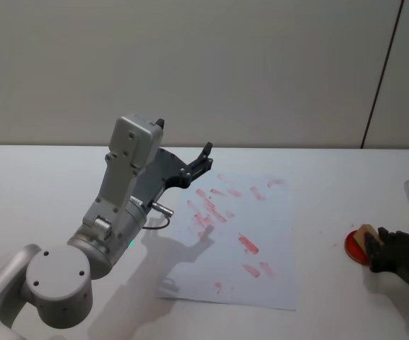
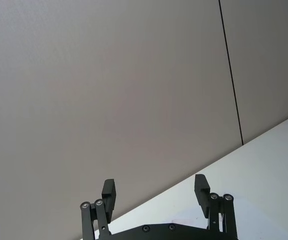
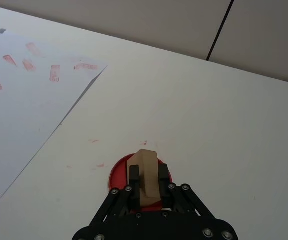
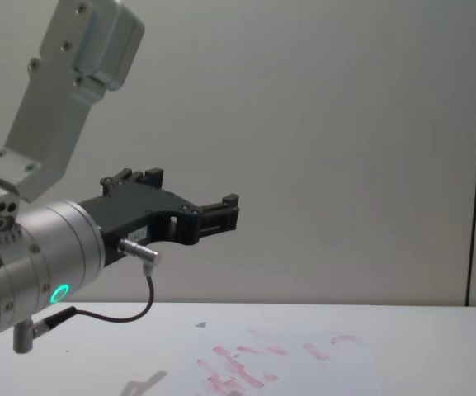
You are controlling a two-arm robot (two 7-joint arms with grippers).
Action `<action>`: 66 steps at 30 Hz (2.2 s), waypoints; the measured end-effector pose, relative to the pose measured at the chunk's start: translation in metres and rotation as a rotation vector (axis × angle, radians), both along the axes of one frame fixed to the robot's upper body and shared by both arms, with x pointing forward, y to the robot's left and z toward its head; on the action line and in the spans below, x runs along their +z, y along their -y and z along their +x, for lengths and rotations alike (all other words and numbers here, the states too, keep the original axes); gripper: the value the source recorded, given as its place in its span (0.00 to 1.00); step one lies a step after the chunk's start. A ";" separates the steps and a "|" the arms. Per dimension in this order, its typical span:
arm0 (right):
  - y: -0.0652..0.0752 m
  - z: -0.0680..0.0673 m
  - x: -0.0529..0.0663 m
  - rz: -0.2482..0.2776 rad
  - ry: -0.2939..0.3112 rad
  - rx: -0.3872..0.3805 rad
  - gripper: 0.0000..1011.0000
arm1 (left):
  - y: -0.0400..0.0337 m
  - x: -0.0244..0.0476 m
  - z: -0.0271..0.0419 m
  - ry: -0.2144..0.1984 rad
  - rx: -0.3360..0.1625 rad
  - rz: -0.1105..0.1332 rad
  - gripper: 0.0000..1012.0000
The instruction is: Use the one hand to pick up the stamp and affix it onto the A4 paper.
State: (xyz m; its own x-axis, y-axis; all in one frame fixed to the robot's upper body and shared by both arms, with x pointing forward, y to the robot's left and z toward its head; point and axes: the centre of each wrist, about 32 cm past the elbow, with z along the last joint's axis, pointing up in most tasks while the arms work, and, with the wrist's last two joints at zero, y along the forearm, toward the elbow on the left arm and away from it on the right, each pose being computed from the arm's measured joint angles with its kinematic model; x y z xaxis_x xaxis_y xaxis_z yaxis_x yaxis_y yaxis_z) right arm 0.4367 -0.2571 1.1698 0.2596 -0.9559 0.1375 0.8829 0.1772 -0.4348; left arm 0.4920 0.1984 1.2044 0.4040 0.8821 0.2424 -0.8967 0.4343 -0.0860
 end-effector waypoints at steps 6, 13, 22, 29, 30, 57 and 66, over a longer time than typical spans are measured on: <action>-0.001 0.001 0.001 0.026 0.033 0.000 0.21 | 0.0000 0.0000 0.0000 0.000 0.000 0.000 0.99; -0.007 0.006 0.006 0.082 0.101 0.006 0.21 | 0.0000 0.0000 0.0000 0.000 0.000 0.000 0.99; -0.021 0.016 0.021 0.185 0.194 0.059 0.21 | 0.0000 0.0000 0.0000 0.000 0.000 0.000 0.99; -0.031 0.021 0.029 0.233 0.218 0.134 0.21 | 0.0000 0.0000 0.0000 0.000 0.000 0.000 0.99; -0.033 0.021 0.030 0.239 0.219 0.153 0.20 | 0.0000 0.0000 0.0000 0.000 0.000 0.000 0.99; -0.053 0.040 0.028 0.045 0.105 0.521 0.21 | 0.0000 0.0000 0.0000 0.000 0.000 0.000 0.99; -0.058 0.047 0.017 -0.068 0.055 0.615 0.21 | 0.0000 0.0000 0.0000 0.000 0.000 0.000 0.99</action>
